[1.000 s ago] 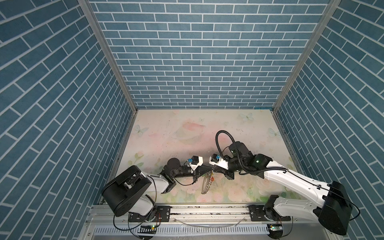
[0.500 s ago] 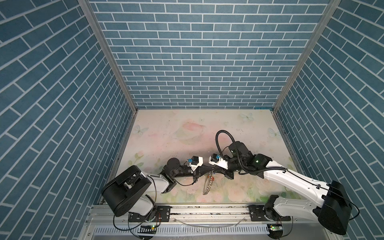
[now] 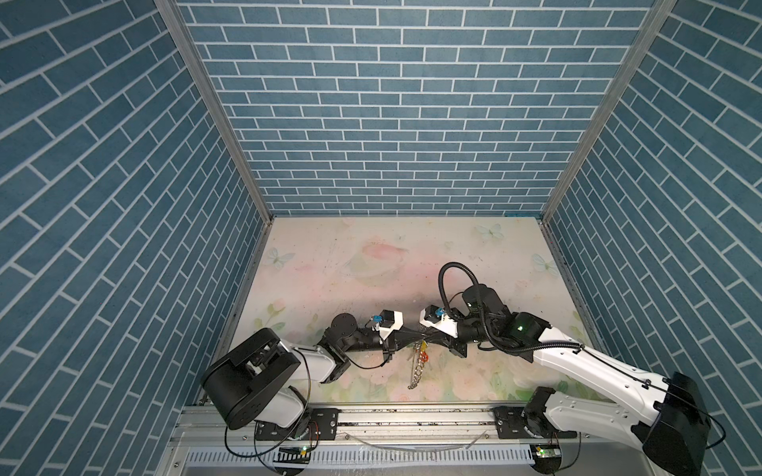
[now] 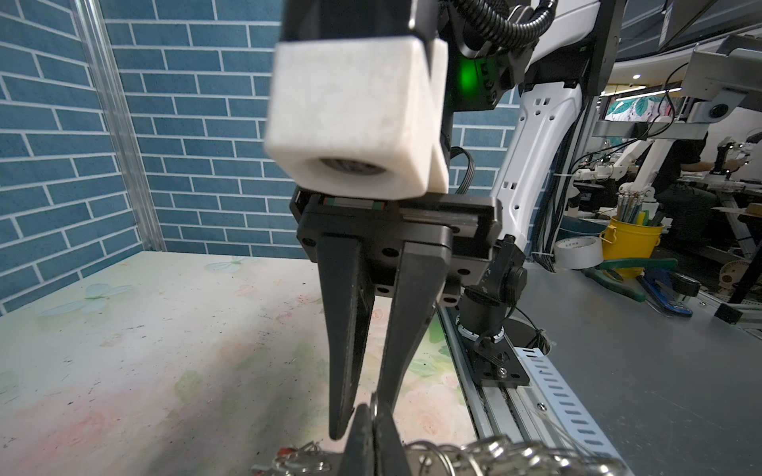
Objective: Put the keys on the keyring
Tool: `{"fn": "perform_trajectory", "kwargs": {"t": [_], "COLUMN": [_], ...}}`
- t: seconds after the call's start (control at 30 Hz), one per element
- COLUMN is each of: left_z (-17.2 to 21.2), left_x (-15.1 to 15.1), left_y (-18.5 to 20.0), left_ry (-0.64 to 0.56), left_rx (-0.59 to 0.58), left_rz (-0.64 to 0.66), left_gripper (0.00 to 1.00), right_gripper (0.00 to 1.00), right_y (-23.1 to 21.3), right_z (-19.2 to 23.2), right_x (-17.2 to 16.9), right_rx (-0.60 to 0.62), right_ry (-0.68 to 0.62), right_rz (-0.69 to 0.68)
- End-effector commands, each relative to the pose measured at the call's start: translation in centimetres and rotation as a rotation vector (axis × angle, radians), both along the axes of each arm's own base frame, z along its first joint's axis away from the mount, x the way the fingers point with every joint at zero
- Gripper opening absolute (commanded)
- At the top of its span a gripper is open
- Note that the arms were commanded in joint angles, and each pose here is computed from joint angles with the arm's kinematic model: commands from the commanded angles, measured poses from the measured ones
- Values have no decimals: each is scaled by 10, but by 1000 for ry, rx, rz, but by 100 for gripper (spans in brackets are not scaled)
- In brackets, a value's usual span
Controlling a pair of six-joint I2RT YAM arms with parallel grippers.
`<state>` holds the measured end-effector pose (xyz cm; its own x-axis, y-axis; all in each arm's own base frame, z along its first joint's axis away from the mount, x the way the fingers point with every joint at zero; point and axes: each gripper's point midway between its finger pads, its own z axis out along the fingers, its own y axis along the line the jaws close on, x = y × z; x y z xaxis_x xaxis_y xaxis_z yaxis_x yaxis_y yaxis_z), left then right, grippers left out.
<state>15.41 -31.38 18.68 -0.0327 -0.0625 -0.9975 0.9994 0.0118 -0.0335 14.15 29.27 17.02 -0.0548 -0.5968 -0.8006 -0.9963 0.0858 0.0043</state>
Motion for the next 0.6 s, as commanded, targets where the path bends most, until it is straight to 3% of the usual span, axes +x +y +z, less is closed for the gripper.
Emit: {"fn": "perform_trajectory", "kwargs": {"t": [0.0, 0.27, 0.57], "left_z": [14, 16, 12], "left_x": [-8, -17, -11], "left_y": [-4, -5, -3], "left_ry": [-36, -17, -33], "left_rx": [-37, -35, -32], "left_rz": [-54, -123, -70], "left_gripper": [0, 0, 0], "right_gripper": [17, 17, 21], "right_y": [11, 17, -3], "right_z": [11, 8, 2], "right_x": [1, 9, 28], "right_rx": [76, 101, 20], "right_ry": [-4, -12, -87], "right_rz": [11, -13, -146]}}
